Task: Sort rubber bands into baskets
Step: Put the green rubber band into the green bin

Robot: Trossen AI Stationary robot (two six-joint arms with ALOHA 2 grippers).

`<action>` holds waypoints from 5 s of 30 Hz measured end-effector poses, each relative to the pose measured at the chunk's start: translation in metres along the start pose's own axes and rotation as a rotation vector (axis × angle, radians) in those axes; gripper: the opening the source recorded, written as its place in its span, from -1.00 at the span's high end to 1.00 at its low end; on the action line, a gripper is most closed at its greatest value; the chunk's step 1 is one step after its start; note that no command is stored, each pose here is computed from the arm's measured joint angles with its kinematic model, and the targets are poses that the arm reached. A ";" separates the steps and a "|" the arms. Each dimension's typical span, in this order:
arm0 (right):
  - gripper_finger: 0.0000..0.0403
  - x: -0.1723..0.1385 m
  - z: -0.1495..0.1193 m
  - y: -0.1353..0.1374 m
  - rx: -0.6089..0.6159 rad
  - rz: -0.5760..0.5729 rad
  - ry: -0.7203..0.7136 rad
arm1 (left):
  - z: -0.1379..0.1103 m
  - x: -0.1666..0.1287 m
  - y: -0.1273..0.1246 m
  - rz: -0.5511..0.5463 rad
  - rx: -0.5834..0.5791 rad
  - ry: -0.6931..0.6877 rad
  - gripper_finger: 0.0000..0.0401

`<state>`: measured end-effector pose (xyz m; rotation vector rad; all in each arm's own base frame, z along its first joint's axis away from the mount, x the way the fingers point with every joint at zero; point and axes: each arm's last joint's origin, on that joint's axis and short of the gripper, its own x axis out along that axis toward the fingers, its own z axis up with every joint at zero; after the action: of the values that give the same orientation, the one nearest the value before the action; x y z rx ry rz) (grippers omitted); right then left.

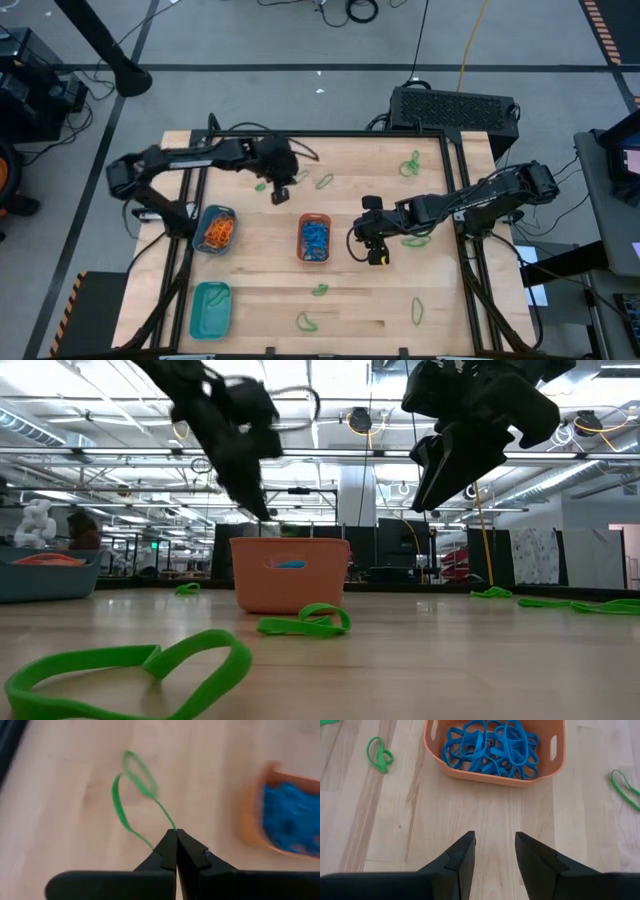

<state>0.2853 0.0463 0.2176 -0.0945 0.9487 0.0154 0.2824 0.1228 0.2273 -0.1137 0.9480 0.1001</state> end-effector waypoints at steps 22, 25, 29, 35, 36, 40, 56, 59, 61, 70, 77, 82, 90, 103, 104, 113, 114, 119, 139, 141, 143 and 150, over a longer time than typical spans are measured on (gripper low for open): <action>0.34 0.000 0.000 0.001 0.038 0.005 -0.002 | -0.078 -0.135 -0.183 -0.222 -0.246 0.315 1.00; 0.34 0.000 0.001 0.002 0.035 0.008 -0.007 | -0.089 -0.138 -0.201 -0.242 -0.260 0.363 1.00; 0.34 0.000 0.001 0.002 0.011 0.008 -0.007 | -0.105 -0.137 -0.218 -0.221 -0.302 0.435 1.00; 0.34 0.000 0.002 -0.001 -0.065 0.002 -0.024 | -0.123 -0.135 -0.237 -0.170 -0.384 0.501 1.00; 0.34 0.000 0.003 -0.002 -0.074 0.000 -0.030 | -0.125 -0.134 -0.240 -0.162 -0.392 0.511 1.00; 0.34 0.001 0.005 -0.007 -0.110 -0.012 -0.050 | -0.132 -0.131 -0.255 -0.154 -0.413 0.536 1.00; 0.34 0.003 0.007 -0.032 -0.132 -0.066 -0.062 | -0.158 -0.095 -0.313 -0.137 -0.459 0.628 1.00; 0.34 0.003 0.008 -0.035 -0.127 -0.072 -0.065 | -0.165 -0.092 -0.315 -0.098 -0.465 0.710 1.00; 0.34 0.003 0.008 -0.036 -0.123 -0.076 -0.071 | -0.168 -0.090 -0.317 -0.082 -0.454 0.717 1.00; 0.34 0.003 0.009 -0.036 -0.114 -0.024 -0.085 | -0.175 -0.087 -0.309 0.051 -0.426 0.749 0.82; 0.34 0.003 0.009 -0.036 -0.087 -0.023 -0.086 | -0.177 -0.088 -0.306 0.087 -0.419 0.764 0.73; 0.34 0.003 0.009 -0.036 -0.086 -0.023 -0.086 | -0.177 -0.088 -0.304 0.105 -0.418 0.773 0.62; 0.34 0.003 0.009 -0.036 -0.077 -0.029 -0.089 | -0.164 -0.087 -0.296 0.036 -0.340 0.749 0.55; 0.34 0.003 -0.008 -0.036 0.125 -0.044 0.094 | -0.097 -0.081 -0.238 0.125 0.198 0.184 0.55; 0.34 0.002 -0.011 -0.036 0.143 -0.072 0.116 | -0.088 -0.079 -0.233 0.127 0.236 0.146 0.55; 0.34 -0.019 -0.032 -0.054 0.218 -0.246 0.289 | -0.035 -0.060 -0.177 0.102 0.511 -0.135 0.55; 0.34 -0.027 -0.033 -0.061 0.237 -0.260 0.283 | -0.035 -0.056 -0.168 0.100 0.517 -0.148 0.55; 0.34 -0.070 -0.050 -0.105 0.393 -0.357 0.179 | -0.046 -0.038 -0.123 0.035 0.480 -0.319 0.55; 0.34 -0.058 -0.105 -0.103 0.746 -0.013 0.243 | -0.056 -0.031 -0.096 -0.061 0.413 -0.778 0.55; 0.34 -0.055 -0.105 -0.094 0.740 -0.045 0.269 | -0.056 -0.031 -0.096 -0.061 0.414 -0.780 0.55; 0.34 -0.049 -0.106 -0.085 0.730 -0.040 0.258 | -0.056 -0.031 -0.096 -0.061 0.413 -0.779 0.55; 0.34 -0.022 -0.132 -0.063 0.675 -0.064 0.258 | -0.056 -0.031 -0.097 -0.074 0.391 -0.779 0.55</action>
<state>0.1696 -0.0271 0.1636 0.5077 1.1632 -0.3818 0.2324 0.0175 0.2254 0.2417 0.1720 -0.1081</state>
